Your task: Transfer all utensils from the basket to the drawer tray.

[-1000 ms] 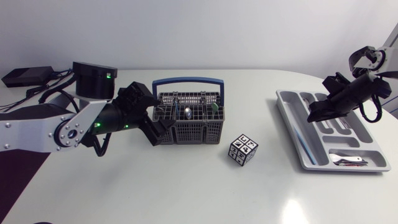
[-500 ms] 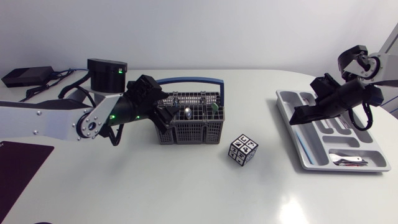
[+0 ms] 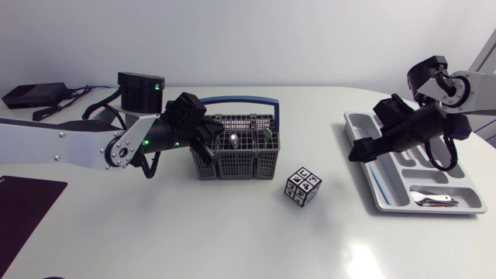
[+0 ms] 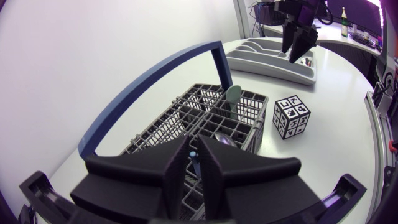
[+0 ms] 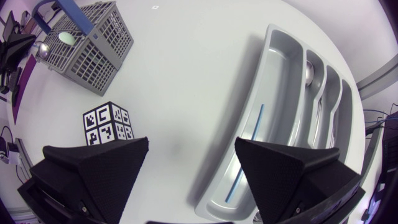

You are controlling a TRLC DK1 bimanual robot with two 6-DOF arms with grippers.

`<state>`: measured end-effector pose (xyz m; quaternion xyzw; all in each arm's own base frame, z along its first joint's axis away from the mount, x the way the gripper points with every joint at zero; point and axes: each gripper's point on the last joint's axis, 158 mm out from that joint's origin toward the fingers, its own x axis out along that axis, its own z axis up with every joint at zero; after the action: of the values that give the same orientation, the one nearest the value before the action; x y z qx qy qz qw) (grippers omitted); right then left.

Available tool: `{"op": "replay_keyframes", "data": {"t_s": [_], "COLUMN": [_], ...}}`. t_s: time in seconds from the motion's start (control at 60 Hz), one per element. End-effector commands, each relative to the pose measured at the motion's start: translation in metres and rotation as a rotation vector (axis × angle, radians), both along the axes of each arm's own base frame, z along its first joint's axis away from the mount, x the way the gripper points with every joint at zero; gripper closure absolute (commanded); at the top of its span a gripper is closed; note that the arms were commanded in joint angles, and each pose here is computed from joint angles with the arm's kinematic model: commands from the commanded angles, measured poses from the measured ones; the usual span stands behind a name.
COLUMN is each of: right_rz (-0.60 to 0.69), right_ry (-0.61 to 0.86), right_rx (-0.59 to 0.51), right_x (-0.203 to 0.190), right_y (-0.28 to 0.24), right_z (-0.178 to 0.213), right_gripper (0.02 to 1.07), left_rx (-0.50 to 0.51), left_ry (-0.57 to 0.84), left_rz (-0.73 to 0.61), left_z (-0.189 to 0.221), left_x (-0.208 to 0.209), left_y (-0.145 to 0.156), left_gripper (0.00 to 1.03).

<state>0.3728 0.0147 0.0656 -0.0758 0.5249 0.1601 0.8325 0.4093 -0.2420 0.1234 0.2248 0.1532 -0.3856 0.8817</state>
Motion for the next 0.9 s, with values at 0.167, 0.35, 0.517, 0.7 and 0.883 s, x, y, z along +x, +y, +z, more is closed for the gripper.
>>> {"op": "replay_keyframes", "data": {"t_s": [0.167,0.35,0.517,0.7,0.883], "right_rz": [0.045,0.089,0.13,0.222,0.316], "right_ry": [-0.015,-0.045,-0.082,-0.138,-0.239], "right_rx": [0.001,0.001,0.002,0.008,0.033], "right_x": [-0.015,-0.022,-0.029,-0.04,-0.048], "right_y": [0.023,0.038,0.052,0.082,0.116], "right_z": [0.007,0.016,0.029,0.047,0.078], "right_gripper": [0.07,0.07,0.07,0.07,0.07], "left_rx": [-0.027,-0.041,-0.048,-0.055,-0.084], "left_ry": [-0.014,-0.043,-0.064,-0.074,-0.06], "left_rz": [-0.024,-0.026,-0.033,-0.04,-0.036], "left_z": [0.025,0.055,0.087,0.125,0.162], "left_x": [0.001,-0.002,-0.009,-0.018,-0.031], "left_y": [-0.008,-0.008,-0.008,-0.008,-0.004], "left_gripper": [1.0,1.0,1.0,1.0,1.0]}}
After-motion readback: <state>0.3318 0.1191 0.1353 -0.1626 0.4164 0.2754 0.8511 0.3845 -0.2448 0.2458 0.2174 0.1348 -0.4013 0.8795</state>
